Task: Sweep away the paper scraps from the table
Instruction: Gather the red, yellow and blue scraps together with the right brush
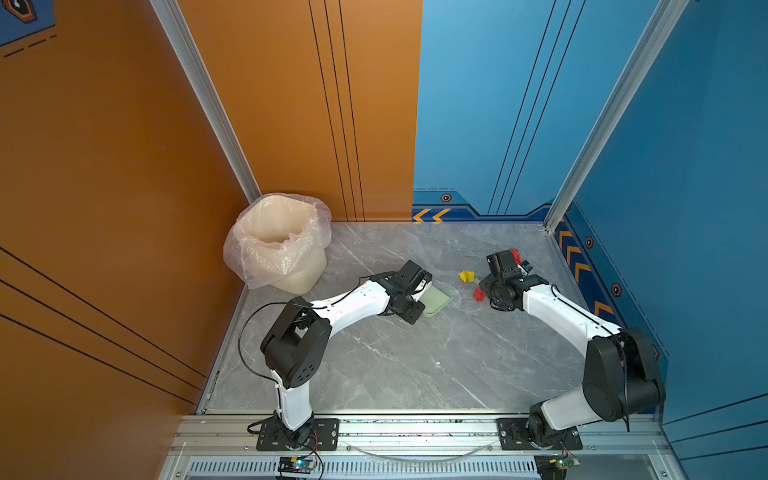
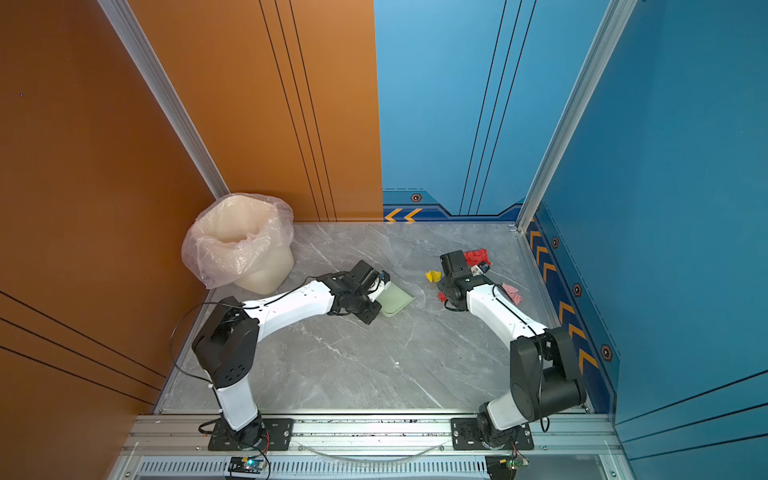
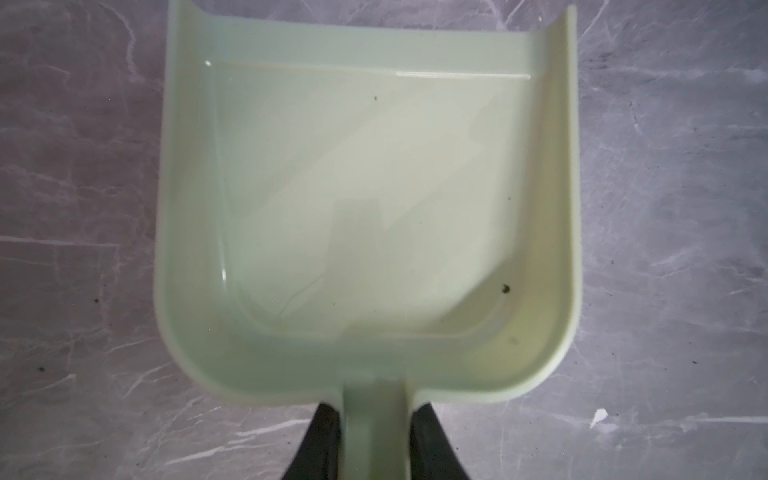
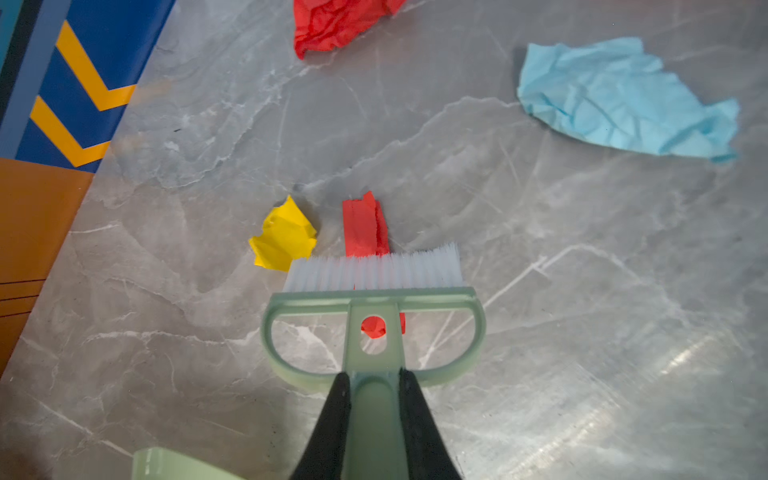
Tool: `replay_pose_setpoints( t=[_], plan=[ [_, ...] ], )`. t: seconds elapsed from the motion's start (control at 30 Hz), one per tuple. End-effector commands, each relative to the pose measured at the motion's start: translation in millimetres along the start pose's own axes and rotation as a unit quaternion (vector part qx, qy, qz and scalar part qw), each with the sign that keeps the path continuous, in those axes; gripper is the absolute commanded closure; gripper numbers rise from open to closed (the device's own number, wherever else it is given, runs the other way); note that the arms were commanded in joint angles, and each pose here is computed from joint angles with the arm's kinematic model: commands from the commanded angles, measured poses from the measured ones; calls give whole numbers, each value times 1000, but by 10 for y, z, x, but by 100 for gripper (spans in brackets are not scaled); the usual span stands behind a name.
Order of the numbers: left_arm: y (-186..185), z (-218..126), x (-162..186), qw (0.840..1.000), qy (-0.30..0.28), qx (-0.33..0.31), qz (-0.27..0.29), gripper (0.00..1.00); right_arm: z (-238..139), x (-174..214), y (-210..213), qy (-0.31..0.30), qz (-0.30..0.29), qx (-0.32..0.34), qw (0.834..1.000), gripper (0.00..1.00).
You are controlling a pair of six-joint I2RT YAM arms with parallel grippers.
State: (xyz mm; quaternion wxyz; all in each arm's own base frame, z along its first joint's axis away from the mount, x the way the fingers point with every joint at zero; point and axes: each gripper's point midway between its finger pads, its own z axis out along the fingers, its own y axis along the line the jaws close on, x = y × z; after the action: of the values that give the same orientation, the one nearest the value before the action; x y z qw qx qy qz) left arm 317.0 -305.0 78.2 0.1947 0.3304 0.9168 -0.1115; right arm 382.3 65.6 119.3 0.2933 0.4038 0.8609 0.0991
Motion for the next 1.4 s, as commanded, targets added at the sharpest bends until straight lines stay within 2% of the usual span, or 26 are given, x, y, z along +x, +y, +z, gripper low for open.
replay_pose_setpoints(
  t=[0.0,0.13,0.3,0.43,0.57,1.0,1.37],
  plan=[
    [-105,1,-30,1000,4,13,-1,100,-182,-194,58,-27,-32,-3,999,100],
    [-135,7,-61,1000,2,17,1,100,-488,-504,-224,-98,-38,34,994,100],
    [-182,41,-87,1000,4,25,9,100,-827,-847,-806,-184,-19,105,977,100],
    [-228,100,-78,999,9,31,16,100,-864,-955,-1231,-193,18,148,970,100],
    [-235,136,-58,999,15,34,10,100,-721,-940,-1456,-183,60,151,969,100],
    [-205,109,-14,999,19,25,13,100,-236,-564,-1296,-114,36,141,983,100],
    [-185,100,64,999,31,18,16,100,4,-313,-859,-56,0,94,994,100]
  ],
)
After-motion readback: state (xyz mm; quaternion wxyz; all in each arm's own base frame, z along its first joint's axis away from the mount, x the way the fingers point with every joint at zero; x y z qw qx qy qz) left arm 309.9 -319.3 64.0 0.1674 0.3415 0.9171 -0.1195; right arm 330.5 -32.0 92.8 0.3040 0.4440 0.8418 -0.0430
